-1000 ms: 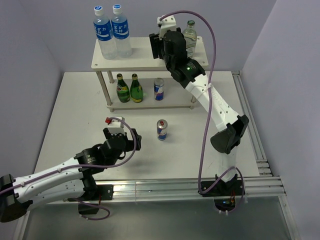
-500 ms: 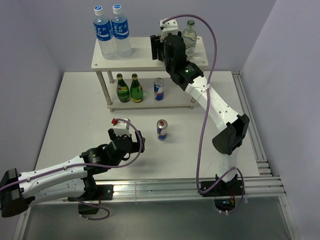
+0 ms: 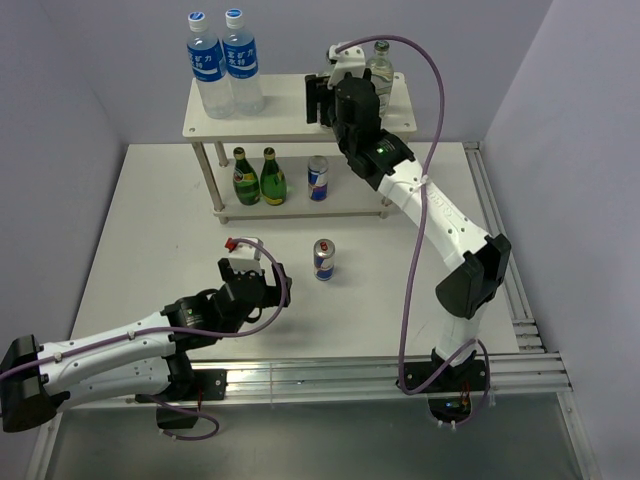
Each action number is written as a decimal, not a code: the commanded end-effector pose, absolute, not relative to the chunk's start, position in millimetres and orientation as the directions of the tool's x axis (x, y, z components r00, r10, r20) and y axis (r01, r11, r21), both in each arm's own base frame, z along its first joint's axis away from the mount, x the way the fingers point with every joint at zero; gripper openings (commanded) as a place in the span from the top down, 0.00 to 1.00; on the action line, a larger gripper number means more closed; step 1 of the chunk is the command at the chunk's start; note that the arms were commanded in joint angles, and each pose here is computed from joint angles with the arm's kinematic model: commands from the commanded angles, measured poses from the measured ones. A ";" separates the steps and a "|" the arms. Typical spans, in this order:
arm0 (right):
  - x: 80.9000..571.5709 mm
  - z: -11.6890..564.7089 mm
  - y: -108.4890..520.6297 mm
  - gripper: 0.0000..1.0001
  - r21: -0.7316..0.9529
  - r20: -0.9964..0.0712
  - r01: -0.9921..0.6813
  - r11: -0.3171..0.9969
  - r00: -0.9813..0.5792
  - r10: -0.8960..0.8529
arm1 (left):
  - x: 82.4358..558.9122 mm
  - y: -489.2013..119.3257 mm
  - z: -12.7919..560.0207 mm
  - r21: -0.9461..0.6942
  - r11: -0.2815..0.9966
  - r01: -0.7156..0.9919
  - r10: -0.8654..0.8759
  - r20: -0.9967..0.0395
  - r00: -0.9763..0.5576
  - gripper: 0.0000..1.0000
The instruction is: Place and organize the beverage onto the shelf
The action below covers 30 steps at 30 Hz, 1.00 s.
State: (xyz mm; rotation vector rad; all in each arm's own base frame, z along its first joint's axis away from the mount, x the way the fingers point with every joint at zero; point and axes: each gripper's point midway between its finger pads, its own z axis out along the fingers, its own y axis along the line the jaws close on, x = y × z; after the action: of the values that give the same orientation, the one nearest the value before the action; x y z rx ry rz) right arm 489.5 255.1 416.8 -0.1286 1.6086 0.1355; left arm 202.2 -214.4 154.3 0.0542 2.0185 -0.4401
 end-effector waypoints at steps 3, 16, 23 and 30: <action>472.9 475.5 243.9 0.13 0.080 -0.991 -0.182 0.980 0.089 0.097 | 205.8 -222.8 174.5 -0.344 0.913 0.219 -0.220 -0.867 -0.447 0.01; 464.4 467.3 244.0 0.00 0.080 -0.992 -0.185 0.979 0.080 0.096 | 204.8 -222.8 177.1 -0.340 0.914 0.222 -0.218 -0.871 -0.440 0.01; 449.0 464.6 243.0 0.00 0.109 -0.990 -0.204 0.973 0.070 0.125 | 205.4 -226.2 177.9 -0.338 0.913 0.227 -0.213 -0.872 -0.441 0.01; 437.3 453.9 242.6 0.00 0.113 -0.990 -0.219 0.969 0.054 0.127 | 205.1 -227.7 180.0 -0.340 0.912 0.228 -0.216 -0.873 -0.438 0.01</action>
State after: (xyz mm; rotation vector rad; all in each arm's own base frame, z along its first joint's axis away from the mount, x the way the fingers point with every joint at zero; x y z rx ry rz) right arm 451.1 244.9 433.6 -0.1004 1.5486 0.2106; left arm 199.8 -218.7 154.8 0.0698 2.0170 -0.4386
